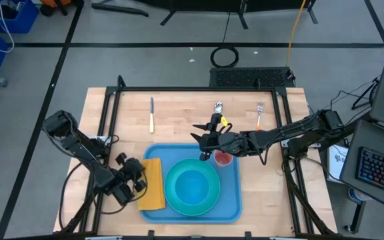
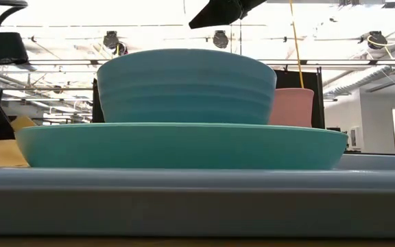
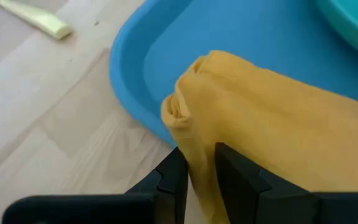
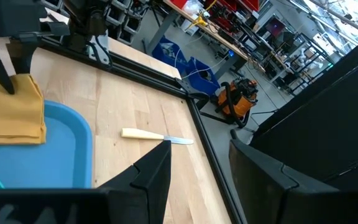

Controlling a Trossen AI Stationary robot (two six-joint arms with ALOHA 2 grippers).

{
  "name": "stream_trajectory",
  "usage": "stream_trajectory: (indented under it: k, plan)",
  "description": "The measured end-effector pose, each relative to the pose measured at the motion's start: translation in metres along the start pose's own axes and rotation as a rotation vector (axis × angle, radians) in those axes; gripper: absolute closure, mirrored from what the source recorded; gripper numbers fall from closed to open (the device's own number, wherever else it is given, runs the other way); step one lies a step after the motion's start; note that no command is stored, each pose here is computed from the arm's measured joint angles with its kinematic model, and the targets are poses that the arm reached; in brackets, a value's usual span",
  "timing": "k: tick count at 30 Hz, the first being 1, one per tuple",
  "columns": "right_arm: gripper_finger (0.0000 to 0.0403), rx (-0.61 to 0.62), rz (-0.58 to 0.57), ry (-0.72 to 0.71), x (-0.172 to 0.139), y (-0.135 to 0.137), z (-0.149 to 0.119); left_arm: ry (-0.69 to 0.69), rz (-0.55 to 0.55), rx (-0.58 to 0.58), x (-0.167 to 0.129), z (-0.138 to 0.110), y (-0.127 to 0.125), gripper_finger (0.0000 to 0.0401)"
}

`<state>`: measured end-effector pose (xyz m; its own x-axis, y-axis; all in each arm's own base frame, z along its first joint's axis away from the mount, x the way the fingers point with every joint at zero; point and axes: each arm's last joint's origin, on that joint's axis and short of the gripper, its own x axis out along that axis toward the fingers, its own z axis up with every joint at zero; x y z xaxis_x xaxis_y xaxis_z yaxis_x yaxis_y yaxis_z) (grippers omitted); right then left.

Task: Set up tray
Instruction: Put the yellow napkin on the blue tray at the left of the light blue plate

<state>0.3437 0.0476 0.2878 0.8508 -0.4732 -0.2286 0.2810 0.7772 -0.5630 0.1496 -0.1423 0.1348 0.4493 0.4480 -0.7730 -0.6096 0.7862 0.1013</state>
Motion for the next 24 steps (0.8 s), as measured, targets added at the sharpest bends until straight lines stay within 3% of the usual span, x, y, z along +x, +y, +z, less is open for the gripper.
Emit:
stream_trajectory:
  k: [5, 9, 24]
  plan:
    - [0.0252, 0.000, 0.000, 0.000, 0.000, 0.000, 0.000, -0.009, -0.030, 0.007, 0.005, 0.007, -0.005, 0.0316]
    - [0.0252, 0.001, 0.000, 0.000, 0.000, 0.000, 0.000, -0.029, -0.063, 0.082, 0.008, 0.013, -0.010, 0.0316]
    - [0.0252, 0.015, 0.000, 0.000, 0.000, 0.000, 0.000, -0.026, -0.043, 0.043, 0.011, 0.020, -0.010, 0.0305]
